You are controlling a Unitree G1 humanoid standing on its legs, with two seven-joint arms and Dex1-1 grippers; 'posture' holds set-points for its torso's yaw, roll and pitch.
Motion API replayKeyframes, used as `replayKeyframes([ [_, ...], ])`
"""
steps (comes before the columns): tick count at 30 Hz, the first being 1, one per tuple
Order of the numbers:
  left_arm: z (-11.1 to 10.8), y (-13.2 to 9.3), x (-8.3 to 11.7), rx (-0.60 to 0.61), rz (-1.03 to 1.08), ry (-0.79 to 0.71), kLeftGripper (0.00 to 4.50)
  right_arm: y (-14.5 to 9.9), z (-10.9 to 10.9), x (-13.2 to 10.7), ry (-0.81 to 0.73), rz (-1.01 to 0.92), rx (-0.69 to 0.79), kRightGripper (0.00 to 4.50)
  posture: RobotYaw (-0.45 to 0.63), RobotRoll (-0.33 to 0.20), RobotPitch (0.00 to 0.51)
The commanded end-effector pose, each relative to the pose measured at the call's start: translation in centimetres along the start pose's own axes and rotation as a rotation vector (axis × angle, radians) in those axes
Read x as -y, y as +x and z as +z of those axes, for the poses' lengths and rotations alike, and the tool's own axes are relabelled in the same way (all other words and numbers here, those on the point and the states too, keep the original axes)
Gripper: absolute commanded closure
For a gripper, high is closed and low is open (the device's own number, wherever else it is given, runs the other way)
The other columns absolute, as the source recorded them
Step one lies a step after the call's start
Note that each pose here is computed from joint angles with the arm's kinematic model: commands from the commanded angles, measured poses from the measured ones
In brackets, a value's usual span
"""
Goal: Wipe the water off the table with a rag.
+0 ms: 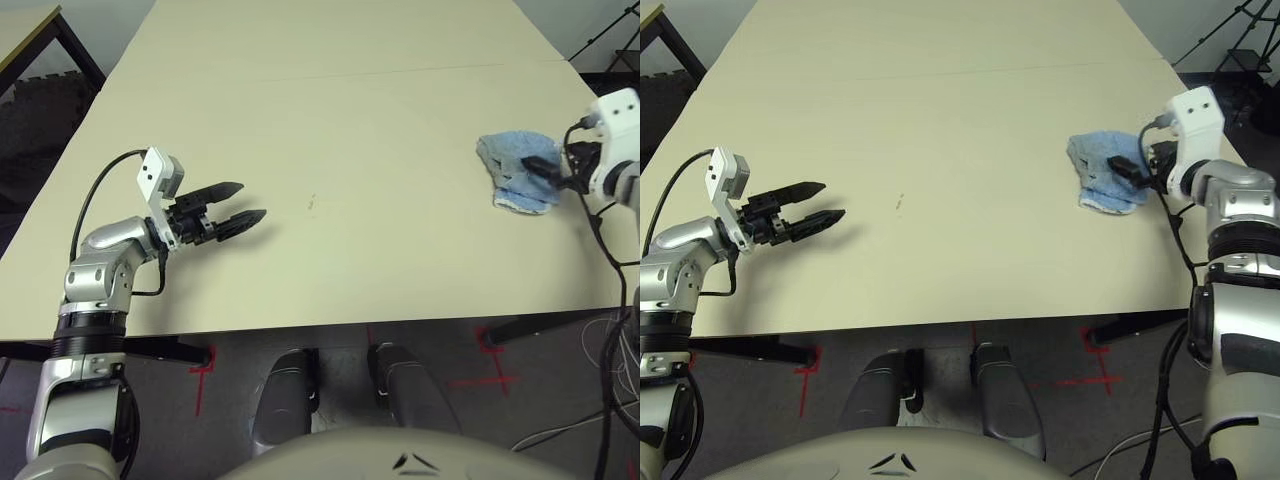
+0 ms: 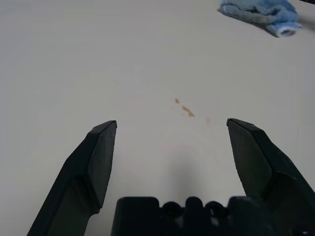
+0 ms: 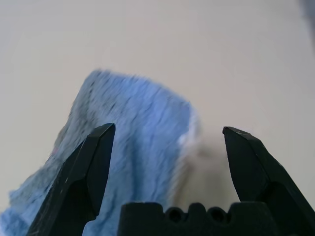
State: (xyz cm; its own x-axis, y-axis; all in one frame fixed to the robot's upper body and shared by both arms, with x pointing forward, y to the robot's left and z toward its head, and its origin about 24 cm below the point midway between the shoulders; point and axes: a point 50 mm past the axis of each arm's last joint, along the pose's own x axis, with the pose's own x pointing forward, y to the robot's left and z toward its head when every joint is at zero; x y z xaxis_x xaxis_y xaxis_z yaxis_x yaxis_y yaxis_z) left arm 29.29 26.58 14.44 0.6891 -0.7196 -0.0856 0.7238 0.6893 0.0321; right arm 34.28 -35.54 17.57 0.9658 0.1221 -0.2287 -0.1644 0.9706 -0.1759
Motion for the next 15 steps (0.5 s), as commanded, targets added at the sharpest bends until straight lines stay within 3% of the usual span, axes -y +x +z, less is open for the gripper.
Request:
replayKeyframes([
  [1, 0.3, -0.4, -1.0, 0.049, 0.123, 0.02, 0.0, -0.4, 0.3, 0.4, 0.049, -0.035, 0.127, 0.06, -0.06, 0.0, 0.149],
  [6, 0.5, -1.0, -2.4, 0.121, 0.344, 0.04, 0.0, -0.5, 0.4, 0.0, 0.096, -0.054, 0.3, 0.06, -0.04, 0.0, 0.16],
  [15, -0.1, -3.6, -4.6, 0.19, 0.733, 0.047, 0.0, -0.8, -1.4, -0.6, 0.124, -0.119, 0.426, 0.06, -0.03, 0.0, 0.181],
])
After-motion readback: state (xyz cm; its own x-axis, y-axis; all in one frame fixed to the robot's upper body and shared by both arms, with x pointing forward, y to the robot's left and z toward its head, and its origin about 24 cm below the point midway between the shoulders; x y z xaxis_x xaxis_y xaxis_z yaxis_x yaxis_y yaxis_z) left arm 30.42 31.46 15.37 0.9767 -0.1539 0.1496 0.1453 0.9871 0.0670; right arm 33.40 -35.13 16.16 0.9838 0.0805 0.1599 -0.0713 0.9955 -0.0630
